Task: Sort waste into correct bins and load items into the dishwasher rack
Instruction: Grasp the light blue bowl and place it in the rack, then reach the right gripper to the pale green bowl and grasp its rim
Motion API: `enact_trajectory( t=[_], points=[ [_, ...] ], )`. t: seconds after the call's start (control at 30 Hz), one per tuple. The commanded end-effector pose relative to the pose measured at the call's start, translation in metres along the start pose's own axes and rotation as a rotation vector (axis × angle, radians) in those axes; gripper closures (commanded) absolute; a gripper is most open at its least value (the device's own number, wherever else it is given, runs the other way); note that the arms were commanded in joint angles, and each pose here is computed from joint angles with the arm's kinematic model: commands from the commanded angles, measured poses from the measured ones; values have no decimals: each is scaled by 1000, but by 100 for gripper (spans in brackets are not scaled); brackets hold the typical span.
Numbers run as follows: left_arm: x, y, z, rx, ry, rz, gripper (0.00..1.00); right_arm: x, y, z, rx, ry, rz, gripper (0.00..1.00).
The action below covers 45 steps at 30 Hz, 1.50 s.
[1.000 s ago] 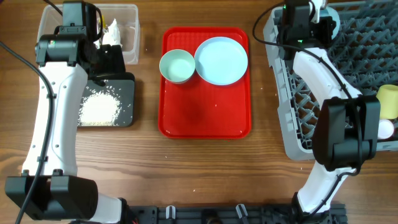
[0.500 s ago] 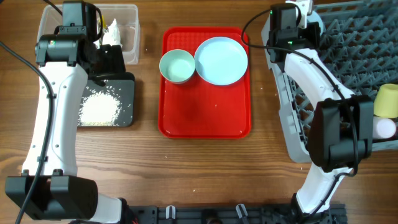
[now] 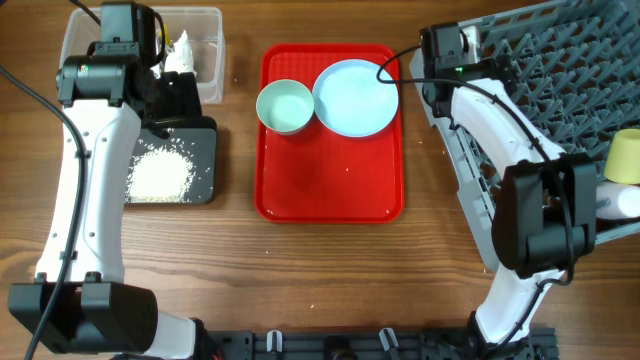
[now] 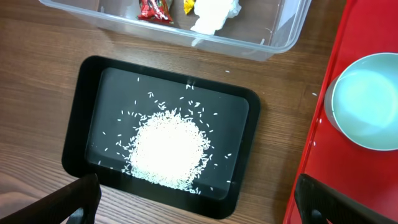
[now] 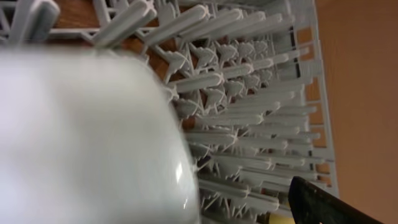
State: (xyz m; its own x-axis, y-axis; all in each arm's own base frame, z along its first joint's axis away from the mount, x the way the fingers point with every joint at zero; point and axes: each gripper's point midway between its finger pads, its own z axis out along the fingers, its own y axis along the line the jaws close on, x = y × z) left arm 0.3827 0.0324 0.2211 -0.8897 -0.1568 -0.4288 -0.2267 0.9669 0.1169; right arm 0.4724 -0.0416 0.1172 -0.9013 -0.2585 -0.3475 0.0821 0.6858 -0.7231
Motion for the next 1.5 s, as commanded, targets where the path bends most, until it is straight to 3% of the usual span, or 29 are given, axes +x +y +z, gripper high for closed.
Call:
enact_trajectory(
  t=[0.0,0.33,0.57,0.73,0.87,0.93,1.2,1.47],
  points=[
    [-1,3,1,-11,0,-12,0,17,42,-4,-197,52,4,5],
    [-1,3,1,-11,0,-12,0,-6,39,-65,-488,-67,110,1],
    [-1,3,1,-11,0,-12,0,-11,68,-93,-709,-88,109,2],
    [-1,3,1,-11,0,-12,0,-32,102,-147,-808,-185,83,16],
    [-1,3,1,-11,0,-12,0,-57,140,-201,-930,-292,145,44],
    [-1,3,1,-11,0,-12,0,-64,155,-213,-973,-311,175,51],
    [-1,3,1,-11,0,-12,0,-61,254,-230,-1253,-225,201,63],
    [-1,3,1,-11,0,-12,0,-50,285,-210,-1229,-146,238,70]
  ],
)
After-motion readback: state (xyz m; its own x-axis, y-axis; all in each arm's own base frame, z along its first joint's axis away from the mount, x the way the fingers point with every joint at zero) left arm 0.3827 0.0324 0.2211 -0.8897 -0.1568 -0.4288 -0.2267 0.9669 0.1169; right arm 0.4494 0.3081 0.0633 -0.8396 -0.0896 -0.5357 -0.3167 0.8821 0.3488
